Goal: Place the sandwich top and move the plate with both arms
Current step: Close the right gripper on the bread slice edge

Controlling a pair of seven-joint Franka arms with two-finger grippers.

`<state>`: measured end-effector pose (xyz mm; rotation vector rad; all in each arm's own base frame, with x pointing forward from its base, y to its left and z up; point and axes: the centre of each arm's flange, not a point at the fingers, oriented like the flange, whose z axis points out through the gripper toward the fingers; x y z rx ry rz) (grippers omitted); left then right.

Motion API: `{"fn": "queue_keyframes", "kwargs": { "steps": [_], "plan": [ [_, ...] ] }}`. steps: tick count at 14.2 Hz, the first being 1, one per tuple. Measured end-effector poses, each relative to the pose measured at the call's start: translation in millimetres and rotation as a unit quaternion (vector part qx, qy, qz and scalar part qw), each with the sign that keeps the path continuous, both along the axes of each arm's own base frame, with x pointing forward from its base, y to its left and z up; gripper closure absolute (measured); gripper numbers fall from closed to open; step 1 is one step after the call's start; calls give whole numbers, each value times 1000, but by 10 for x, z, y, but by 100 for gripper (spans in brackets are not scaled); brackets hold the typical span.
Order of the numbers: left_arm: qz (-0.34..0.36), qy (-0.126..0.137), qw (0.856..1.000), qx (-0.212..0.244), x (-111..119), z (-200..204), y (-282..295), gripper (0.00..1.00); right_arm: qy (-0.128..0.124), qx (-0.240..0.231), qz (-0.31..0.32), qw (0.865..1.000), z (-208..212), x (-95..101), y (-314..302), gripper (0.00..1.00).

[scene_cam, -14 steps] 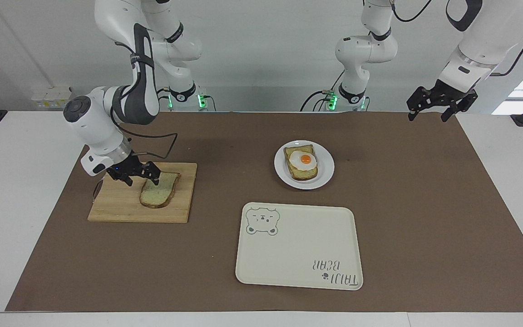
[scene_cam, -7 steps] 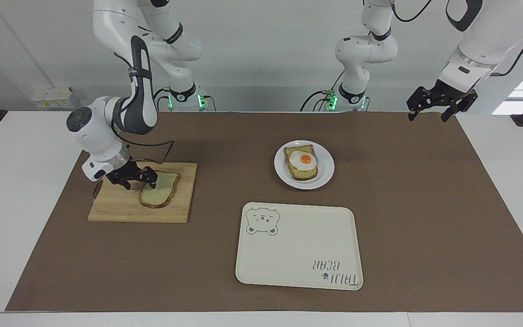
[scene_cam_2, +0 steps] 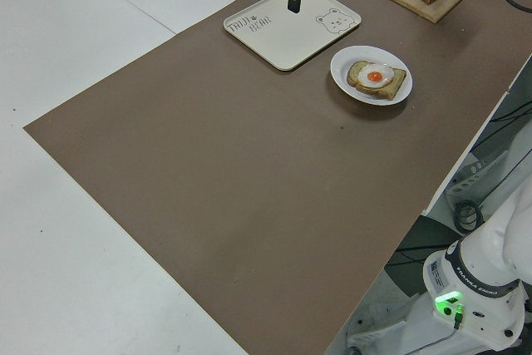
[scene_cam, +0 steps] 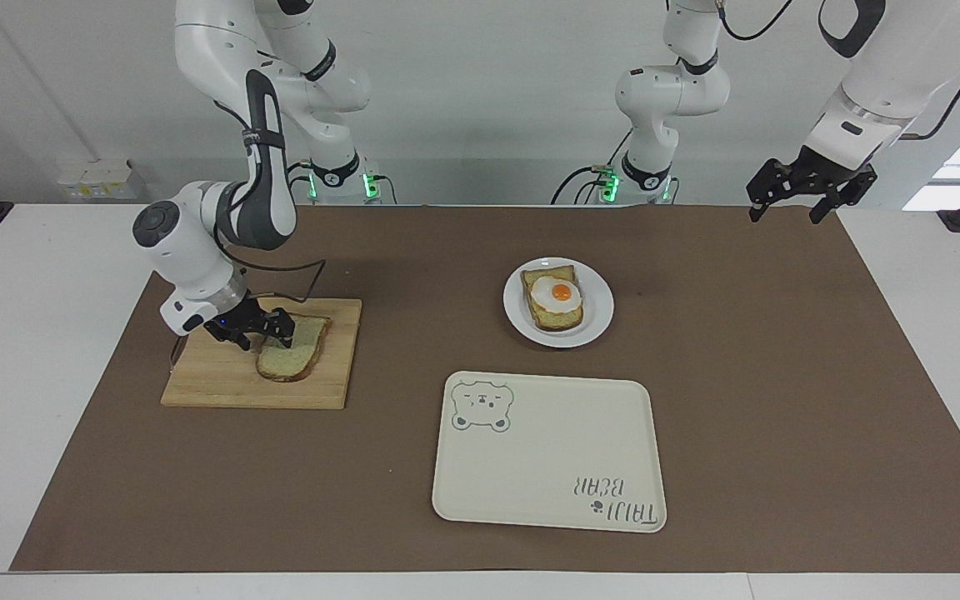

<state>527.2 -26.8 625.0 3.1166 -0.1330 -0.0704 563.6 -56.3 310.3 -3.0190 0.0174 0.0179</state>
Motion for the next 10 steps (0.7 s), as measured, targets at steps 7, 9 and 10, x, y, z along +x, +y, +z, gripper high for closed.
{"fn": "queue_keyframes", "kwargs": {
  "steps": [7,9,10],
  "plan": [
    [0,0,1000,0,0,0,0,0,-4,1,-2,1000,38,1,-3,69],
    [0,0,1000,0,0,0,0,0,-4,1,-6,1000,46,-2,-37,89],
    [0,0,1000,0,0,0,0,0,-4,2,-7,1000,45,-3,-40,90]
  ]
}}
